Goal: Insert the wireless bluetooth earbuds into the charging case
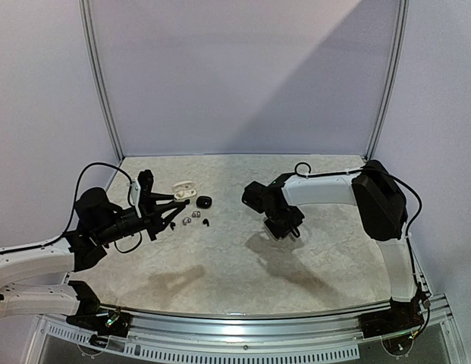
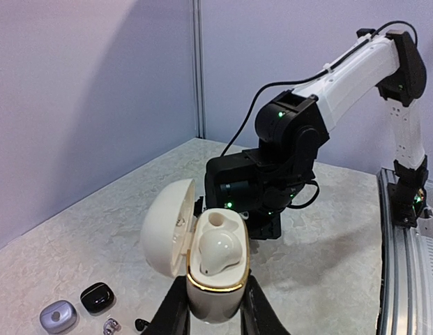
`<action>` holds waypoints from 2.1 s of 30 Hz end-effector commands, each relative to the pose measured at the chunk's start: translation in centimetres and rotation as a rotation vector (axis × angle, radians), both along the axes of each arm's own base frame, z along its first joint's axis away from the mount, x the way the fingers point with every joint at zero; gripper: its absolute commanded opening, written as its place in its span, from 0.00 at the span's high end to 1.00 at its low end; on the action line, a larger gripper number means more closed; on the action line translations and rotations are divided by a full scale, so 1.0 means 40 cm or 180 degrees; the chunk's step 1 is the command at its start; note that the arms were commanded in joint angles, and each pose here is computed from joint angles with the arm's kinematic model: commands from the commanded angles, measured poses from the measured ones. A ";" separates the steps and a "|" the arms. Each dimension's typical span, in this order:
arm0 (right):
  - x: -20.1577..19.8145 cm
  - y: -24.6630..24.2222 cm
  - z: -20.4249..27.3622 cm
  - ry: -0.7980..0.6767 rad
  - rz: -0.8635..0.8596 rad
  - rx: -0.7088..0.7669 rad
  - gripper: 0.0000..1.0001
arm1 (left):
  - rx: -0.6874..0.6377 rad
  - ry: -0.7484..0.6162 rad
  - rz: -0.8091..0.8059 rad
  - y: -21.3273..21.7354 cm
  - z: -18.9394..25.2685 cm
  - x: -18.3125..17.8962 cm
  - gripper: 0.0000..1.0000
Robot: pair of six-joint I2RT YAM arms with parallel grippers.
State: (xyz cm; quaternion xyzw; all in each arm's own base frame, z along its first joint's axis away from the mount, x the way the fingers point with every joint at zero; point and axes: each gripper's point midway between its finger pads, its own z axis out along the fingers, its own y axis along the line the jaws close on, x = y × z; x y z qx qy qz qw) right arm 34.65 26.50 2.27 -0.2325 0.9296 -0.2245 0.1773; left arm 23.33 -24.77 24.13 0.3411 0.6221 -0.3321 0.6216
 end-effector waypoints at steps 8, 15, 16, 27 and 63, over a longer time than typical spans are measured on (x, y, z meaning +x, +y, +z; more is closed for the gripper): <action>0.021 0.061 0.127 0.0360 0.0368 0.1127 0.32 | 0.0012 -0.0046 -0.0047 0.000 -0.004 -0.002 1.00; 0.036 -0.005 0.127 0.0861 0.0217 0.1706 0.20 | 0.0019 -0.0093 -0.0110 -0.008 -0.003 -0.005 1.00; 0.040 -0.019 0.118 0.0907 0.0206 0.1692 0.22 | 0.0018 -0.0100 -0.0115 -0.009 -0.001 -0.005 1.00; 0.016 -0.031 0.040 0.1368 0.0399 0.1514 0.31 | 0.0047 -0.0070 -0.0148 -0.019 -0.006 0.001 1.00; 0.023 -0.055 -0.036 0.1424 0.0425 0.0865 0.80 | 0.0095 -0.0002 -0.0142 -0.022 -0.022 0.004 1.00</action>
